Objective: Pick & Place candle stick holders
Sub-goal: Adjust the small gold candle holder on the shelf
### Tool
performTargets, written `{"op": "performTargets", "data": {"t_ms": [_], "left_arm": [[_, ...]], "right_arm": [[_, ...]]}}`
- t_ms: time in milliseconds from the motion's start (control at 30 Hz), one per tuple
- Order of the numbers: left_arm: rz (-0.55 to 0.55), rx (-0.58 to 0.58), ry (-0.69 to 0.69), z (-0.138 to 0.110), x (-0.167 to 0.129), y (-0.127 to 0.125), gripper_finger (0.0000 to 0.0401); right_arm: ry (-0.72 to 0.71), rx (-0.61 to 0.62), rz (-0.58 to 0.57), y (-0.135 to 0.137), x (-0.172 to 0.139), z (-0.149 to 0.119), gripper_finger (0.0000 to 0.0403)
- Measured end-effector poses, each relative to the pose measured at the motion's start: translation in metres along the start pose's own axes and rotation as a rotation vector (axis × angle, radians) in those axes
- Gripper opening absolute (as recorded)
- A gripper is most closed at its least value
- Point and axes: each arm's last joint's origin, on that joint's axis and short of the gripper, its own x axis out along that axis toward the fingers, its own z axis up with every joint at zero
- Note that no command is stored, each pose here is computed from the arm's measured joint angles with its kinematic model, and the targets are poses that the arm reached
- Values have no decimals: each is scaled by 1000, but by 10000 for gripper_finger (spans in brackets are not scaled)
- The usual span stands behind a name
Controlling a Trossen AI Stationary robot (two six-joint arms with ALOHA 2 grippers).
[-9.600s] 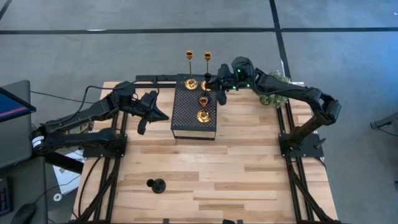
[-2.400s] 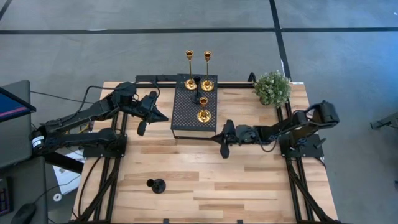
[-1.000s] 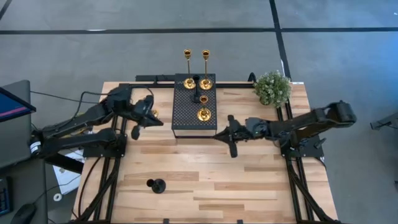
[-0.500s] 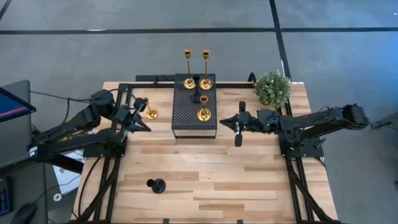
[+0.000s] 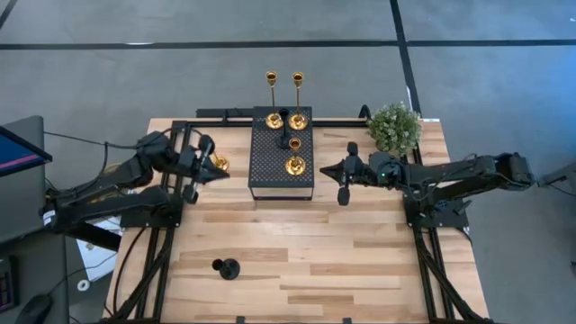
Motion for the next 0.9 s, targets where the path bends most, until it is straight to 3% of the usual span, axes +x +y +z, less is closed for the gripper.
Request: {"op": "performTargets", "data": {"t_ms": [67, 200, 400, 600, 900], "left_arm": [[91, -13, 12, -4, -7, -3, 4], [138, -27, 41, -10, -28, -18, 4], [328, -24, 57, -17, -55, -34, 3], [336, -77, 179, -34, -38, -22, 3], [321, -99, 223, -41, -23, -11, 4]], "right_arm": [[0, 0, 0, 0, 0, 0, 0], [-17, 9, 9, 2, 0, 2, 0], [-37, 45, 12, 2, 0, 4, 0], [-74, 72, 11, 2, 0, 7, 0], [-82, 80, -17, -5, 1, 7, 0]]}}
